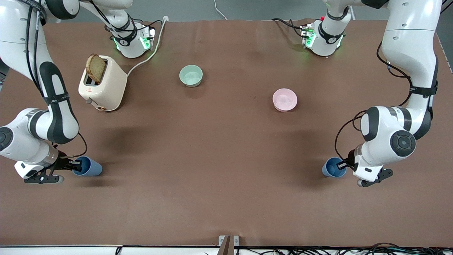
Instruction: Stack blue cups with both arms
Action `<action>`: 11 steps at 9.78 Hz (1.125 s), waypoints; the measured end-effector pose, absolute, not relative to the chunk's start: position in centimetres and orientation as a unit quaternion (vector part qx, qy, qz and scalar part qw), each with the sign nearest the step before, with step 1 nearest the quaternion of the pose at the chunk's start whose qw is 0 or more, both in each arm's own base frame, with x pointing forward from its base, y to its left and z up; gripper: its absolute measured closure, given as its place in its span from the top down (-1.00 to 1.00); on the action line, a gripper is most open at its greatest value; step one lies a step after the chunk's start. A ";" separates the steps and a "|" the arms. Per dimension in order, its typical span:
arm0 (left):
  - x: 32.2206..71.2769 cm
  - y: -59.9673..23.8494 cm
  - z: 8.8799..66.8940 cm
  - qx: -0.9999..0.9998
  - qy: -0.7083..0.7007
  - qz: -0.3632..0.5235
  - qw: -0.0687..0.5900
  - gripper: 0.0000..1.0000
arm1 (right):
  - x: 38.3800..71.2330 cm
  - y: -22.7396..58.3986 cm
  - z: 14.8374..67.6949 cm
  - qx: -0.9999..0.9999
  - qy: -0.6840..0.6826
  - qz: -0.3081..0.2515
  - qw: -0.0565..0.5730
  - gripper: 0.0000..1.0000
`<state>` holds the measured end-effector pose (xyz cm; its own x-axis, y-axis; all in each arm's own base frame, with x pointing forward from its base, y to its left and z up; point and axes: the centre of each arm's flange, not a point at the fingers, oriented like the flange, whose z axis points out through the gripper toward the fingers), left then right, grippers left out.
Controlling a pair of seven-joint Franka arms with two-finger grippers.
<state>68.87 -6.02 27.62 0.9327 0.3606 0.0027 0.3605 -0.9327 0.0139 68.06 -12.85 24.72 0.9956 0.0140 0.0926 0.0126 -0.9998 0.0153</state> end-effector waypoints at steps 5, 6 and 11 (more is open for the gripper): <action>65.0 -28.0 38.1 0.981 0.184 0.034 0.057 -0.91 | 68.9 -11.8 29.6 0.999 0.000 0.039 -0.003 -0.89; 63.2 -33.1 37.1 0.980 0.187 0.026 0.060 -0.91 | 69.0 -10.6 32.4 0.999 -0.004 0.043 -0.006 -0.89; 56.2 -47.6 29.7 0.978 0.204 -0.013 0.049 -0.91 | 66.8 7.0 43.0 0.998 -0.051 0.030 -0.032 -0.89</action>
<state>56.18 -47.59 29.65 0.9164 0.3977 -0.0464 0.4003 -0.9118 0.0910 66.83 7.05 42.99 0.9930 -0.1040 0.0562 -0.1001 -0.9927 -0.0670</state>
